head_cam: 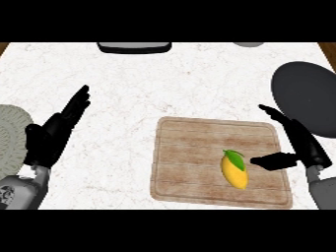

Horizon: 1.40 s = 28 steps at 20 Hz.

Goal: Pick the lemon from the cutting board and place it in the pan

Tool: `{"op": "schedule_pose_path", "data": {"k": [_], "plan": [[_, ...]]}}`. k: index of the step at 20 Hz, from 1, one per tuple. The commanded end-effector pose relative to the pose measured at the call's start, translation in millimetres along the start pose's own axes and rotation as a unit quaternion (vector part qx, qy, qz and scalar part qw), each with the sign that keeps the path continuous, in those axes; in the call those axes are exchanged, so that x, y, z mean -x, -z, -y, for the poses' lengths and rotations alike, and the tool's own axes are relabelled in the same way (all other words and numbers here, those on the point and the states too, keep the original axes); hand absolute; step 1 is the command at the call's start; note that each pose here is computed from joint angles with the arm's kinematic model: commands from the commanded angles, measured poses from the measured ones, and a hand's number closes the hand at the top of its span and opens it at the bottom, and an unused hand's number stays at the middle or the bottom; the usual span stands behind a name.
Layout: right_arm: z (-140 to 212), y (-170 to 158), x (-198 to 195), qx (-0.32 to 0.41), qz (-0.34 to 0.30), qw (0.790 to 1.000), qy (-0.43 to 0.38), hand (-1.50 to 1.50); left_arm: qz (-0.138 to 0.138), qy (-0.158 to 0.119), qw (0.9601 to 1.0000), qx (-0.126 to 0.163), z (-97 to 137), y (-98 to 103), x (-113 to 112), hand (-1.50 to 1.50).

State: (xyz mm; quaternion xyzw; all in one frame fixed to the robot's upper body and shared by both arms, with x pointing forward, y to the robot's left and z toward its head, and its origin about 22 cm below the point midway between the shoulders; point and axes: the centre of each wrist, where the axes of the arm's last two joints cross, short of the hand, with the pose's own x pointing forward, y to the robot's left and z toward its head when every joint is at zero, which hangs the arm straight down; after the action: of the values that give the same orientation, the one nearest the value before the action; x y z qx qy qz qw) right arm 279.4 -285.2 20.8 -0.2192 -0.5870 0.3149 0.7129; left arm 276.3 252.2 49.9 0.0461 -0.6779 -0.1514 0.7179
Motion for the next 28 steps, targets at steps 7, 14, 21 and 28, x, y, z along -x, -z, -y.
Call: {"op": "schedule_pose_path", "data": {"k": [7,14,21,28], "plan": [[20,9,-83,-0.138,-0.098,0.959,-0.227,-1.50,-0.002,-0.001,0.9999,0.014,8,-2,-7,0.00],[4,36,-129,-0.287,-0.158,0.896,-0.301,-1.50,0.005,0.001,0.9997,0.024,8,1,-1,0.00],[-28,32,-168,-0.318,-0.184,0.879,-0.305,-1.50,0.001,0.010,0.9999,0.006,17,1,-9,0.00],[-49,21,-150,-0.306,-0.200,0.869,-0.334,-1.50,-0.002,0.002,1.0000,-0.003,-3,-1,-13,0.00]]}}
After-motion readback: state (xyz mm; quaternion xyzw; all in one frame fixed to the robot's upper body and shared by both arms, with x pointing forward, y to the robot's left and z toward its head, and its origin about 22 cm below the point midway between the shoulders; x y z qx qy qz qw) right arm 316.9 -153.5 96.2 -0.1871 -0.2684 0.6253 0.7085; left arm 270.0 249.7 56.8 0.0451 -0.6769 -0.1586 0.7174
